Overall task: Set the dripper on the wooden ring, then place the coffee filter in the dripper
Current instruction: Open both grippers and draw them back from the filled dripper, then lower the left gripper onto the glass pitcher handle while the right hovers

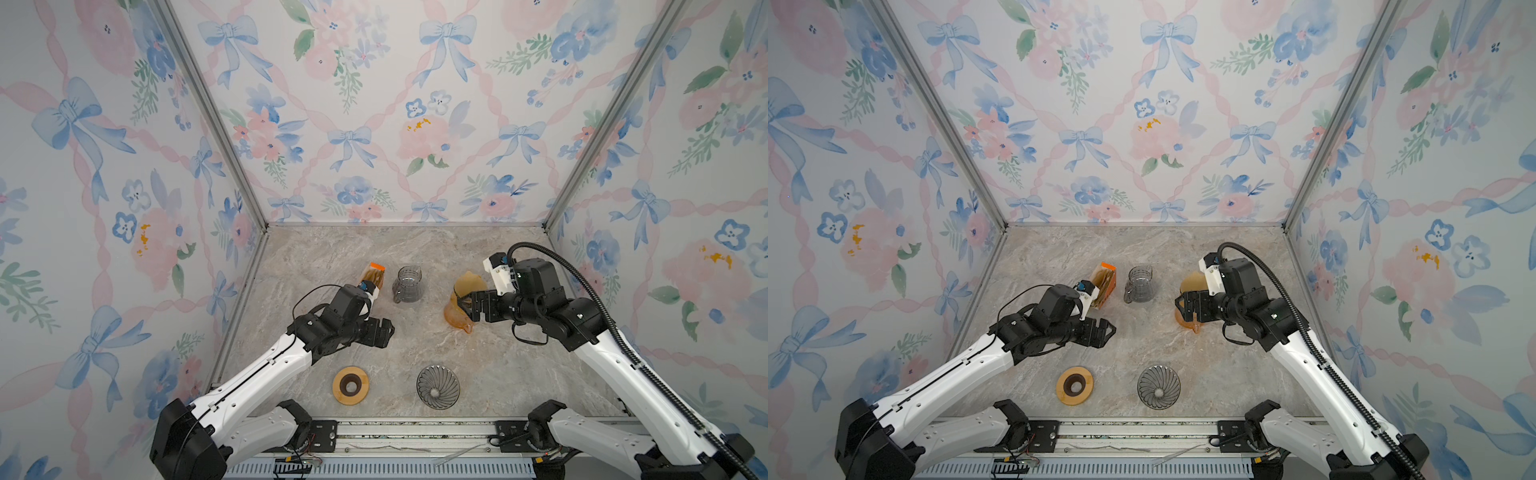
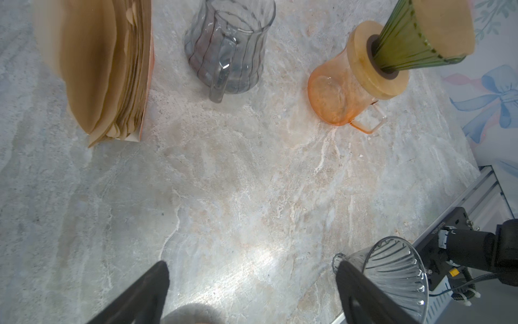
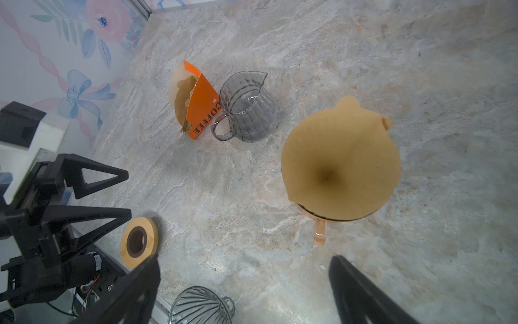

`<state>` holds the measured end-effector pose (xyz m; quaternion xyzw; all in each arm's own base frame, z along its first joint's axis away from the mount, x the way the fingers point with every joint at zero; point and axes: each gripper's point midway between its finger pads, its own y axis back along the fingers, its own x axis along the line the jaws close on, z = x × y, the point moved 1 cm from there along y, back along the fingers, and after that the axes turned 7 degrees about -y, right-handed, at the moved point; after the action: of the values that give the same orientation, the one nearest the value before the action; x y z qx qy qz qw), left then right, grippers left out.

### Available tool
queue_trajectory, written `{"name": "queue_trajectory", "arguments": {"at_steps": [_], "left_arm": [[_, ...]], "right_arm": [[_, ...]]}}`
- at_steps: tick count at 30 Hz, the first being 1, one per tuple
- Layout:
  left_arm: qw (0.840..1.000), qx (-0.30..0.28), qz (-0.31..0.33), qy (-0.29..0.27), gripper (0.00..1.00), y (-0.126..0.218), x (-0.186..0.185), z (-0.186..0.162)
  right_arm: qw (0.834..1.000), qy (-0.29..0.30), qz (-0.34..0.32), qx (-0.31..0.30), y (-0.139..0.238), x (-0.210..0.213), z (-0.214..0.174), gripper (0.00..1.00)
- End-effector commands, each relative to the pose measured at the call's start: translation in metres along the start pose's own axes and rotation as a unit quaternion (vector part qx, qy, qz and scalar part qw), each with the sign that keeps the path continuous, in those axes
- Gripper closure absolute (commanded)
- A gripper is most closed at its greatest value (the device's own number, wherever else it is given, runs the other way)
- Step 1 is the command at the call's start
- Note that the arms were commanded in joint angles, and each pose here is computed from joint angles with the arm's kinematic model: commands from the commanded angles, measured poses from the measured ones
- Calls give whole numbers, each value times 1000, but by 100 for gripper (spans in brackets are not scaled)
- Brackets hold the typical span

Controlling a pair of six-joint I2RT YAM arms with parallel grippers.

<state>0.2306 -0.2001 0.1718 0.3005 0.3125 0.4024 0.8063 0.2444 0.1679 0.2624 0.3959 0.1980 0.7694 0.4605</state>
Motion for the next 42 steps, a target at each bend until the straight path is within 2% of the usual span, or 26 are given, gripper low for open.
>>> {"name": "queue_trajectory", "arguments": {"at_steps": [1,3,7,10,21,26,33,42], "left_arm": [[999,-42,-17,-7,9,-2,-9,27],[998,-58,-23,-31,13,-9,-13,42],[996,-51,13,-66,19,-32,-5,60],[995,-37,12,-89,30,-50,-6,70],[993,-21,30,-109,34,-94,4,92],[993,-18,43,-109,35,-101,12,93],[994,-10,25,-109,36,-107,12,88],[991,8,37,-130,43,-124,19,85]], "right_arm": [[1000,8,-6,-4,2,1,-5,4],[1000,15,-8,-8,2,3,-6,4],[1000,22,-7,-13,1,2,-9,4],[1000,26,-8,-16,1,0,-10,4],[998,3,26,-63,4,10,0,4],[996,-2,31,-87,4,12,9,4],[993,-6,48,-105,0,16,13,4],[994,7,49,-100,-3,16,10,4]]}}
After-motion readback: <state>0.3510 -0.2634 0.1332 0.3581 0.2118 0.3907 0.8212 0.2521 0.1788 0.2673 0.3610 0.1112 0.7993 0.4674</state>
